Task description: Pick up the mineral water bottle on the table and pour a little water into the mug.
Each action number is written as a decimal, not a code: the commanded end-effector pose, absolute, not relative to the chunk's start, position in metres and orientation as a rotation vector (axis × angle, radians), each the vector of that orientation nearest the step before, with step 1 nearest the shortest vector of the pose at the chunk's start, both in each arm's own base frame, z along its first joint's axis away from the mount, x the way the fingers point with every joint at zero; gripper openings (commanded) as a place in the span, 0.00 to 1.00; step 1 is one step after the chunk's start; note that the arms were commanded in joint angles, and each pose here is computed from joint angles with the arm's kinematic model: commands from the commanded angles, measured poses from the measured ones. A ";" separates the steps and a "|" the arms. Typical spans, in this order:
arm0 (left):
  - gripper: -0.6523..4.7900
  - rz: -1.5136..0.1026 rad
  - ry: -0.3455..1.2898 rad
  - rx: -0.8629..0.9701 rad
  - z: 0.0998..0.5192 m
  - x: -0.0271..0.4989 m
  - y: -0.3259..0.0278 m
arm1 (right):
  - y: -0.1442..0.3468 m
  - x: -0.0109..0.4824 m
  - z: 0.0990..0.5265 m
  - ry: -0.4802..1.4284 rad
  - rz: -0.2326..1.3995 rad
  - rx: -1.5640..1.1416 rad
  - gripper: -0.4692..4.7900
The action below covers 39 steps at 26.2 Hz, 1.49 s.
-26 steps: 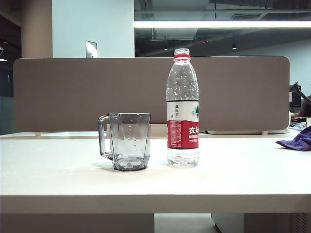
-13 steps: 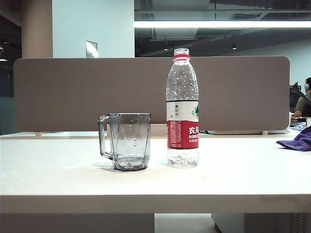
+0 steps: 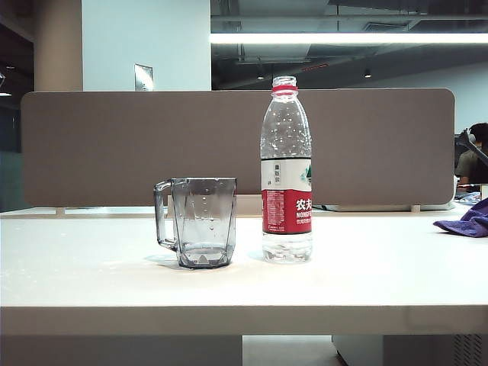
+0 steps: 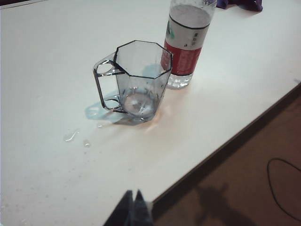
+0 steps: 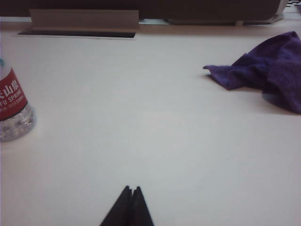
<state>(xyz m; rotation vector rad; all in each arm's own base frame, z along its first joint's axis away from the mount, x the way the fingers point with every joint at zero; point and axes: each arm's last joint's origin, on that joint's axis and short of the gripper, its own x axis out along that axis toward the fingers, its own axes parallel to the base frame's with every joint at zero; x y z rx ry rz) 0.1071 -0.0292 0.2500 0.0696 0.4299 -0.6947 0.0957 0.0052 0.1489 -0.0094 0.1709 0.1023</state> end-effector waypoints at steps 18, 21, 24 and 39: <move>0.11 -0.699 0.368 0.112 0.255 0.103 -0.029 | 0.005 0.096 0.147 0.174 0.099 -0.001 0.09; 0.11 -0.691 0.306 0.248 0.256 0.102 -0.028 | 0.005 0.096 0.147 0.174 0.099 -0.001 0.09; 0.11 -0.675 0.196 0.307 0.260 0.099 -0.027 | 0.005 0.096 0.147 0.174 0.099 -0.001 0.09; 0.11 -0.143 -0.124 -0.092 0.198 0.105 -0.009 | 0.005 0.096 0.147 0.174 0.099 -0.001 0.09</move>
